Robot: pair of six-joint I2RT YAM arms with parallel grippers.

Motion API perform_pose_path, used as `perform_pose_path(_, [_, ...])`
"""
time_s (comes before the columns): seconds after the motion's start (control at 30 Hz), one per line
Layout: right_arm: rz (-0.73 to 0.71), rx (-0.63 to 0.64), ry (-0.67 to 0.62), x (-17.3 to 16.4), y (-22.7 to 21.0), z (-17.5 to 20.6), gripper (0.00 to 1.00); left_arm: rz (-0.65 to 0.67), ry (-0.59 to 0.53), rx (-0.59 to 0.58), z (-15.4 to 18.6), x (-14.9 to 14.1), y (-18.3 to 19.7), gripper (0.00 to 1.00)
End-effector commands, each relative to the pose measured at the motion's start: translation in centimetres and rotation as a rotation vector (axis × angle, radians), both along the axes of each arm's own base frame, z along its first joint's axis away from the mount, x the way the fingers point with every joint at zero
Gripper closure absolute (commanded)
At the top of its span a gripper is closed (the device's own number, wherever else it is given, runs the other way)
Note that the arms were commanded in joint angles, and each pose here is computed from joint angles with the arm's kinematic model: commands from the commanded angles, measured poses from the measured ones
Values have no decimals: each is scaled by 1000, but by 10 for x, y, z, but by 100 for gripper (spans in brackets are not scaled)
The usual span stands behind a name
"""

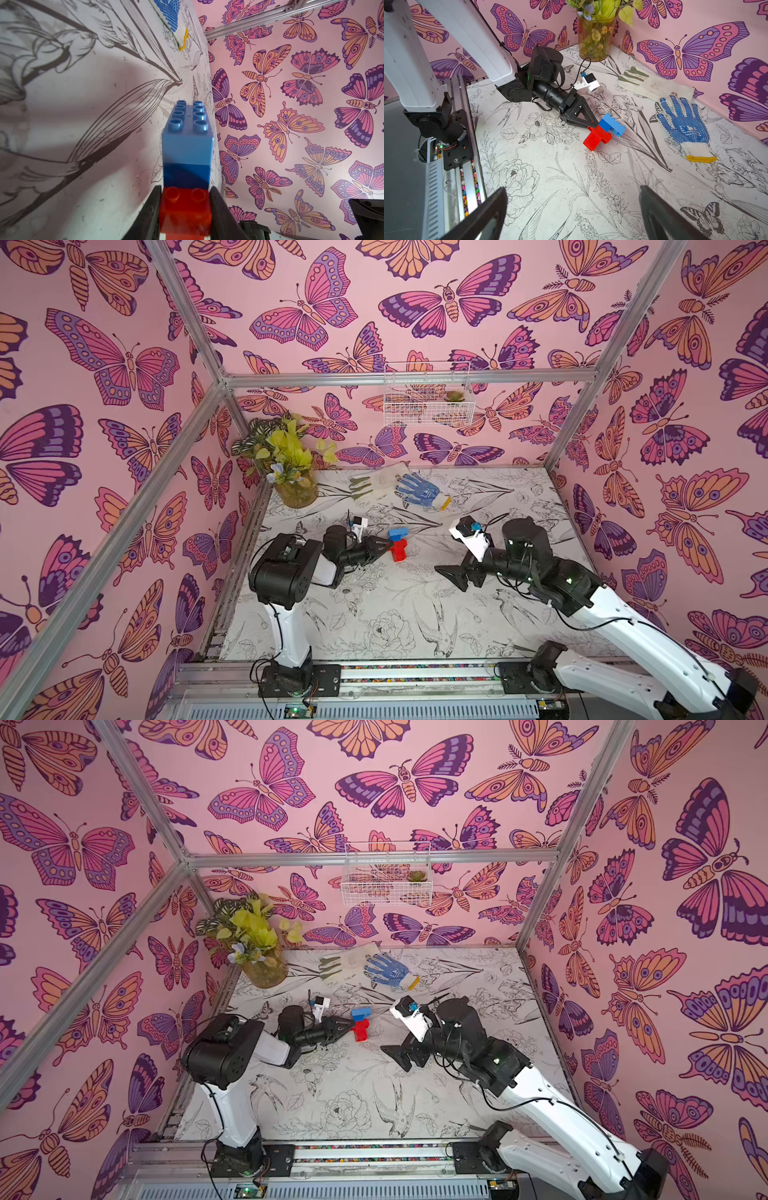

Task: Assemble the letter f with lego
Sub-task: Place the lego brick at the center of the board.

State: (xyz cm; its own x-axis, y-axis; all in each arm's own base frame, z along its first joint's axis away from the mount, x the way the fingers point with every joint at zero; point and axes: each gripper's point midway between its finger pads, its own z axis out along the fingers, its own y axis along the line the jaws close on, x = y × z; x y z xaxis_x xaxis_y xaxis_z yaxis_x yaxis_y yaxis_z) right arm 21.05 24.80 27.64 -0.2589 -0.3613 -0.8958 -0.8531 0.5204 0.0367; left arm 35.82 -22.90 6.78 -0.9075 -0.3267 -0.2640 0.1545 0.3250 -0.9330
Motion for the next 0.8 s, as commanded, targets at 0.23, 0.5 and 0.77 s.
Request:
perform_pose_path(0.23, [9,3,7,-2,2,-2,1,-9,-19,12,0,5,-4,75])
perform_pose_path(0.5, [11,2,8,-2,2,-2,1,-4,-10,15,-3,6,-4,73])
perform_pose_path(0.77, [15,0,8,-3,2,-3,1,-9,19,29,-11,6,-5,72])
